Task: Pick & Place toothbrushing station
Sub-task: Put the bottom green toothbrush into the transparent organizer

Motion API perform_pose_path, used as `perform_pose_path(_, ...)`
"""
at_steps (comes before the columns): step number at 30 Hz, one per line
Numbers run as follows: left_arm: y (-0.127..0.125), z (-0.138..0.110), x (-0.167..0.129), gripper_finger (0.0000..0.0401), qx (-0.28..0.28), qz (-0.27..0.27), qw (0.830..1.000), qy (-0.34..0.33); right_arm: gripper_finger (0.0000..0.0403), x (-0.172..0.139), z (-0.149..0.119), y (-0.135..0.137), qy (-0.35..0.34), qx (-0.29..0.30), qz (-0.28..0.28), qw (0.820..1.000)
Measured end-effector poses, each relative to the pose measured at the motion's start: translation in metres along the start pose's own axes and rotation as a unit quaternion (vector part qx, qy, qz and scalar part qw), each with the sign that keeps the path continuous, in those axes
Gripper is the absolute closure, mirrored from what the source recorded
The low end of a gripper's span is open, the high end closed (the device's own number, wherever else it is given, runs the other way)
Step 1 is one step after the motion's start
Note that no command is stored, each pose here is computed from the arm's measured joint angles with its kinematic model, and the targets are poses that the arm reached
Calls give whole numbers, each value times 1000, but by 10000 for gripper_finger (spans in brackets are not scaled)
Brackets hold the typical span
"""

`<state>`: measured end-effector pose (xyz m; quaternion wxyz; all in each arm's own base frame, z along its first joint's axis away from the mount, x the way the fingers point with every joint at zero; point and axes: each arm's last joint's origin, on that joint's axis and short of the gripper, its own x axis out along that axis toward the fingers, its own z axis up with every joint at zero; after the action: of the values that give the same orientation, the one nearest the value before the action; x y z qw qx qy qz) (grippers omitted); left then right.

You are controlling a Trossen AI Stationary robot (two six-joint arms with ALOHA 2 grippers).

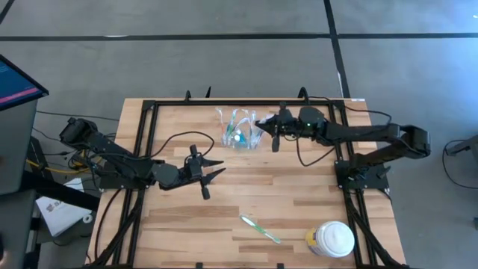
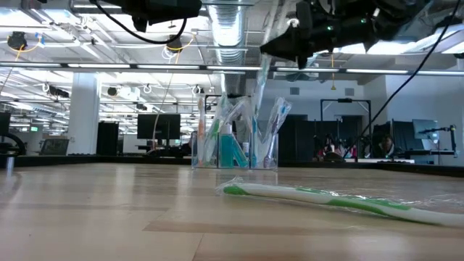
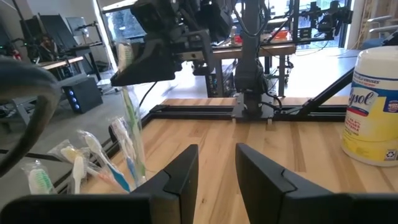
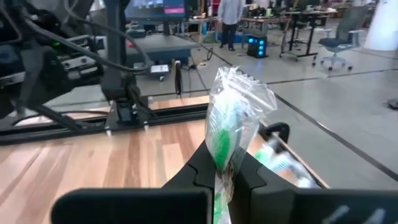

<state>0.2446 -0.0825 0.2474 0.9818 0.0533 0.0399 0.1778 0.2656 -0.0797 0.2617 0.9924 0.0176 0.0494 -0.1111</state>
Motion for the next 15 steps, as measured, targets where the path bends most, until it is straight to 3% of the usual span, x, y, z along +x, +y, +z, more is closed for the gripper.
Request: perform_pose_path(15, 0, 0, 0, 302, 0, 2, 1000, 0, 399, -12, -19, -16, 4, 9, -31, 999)
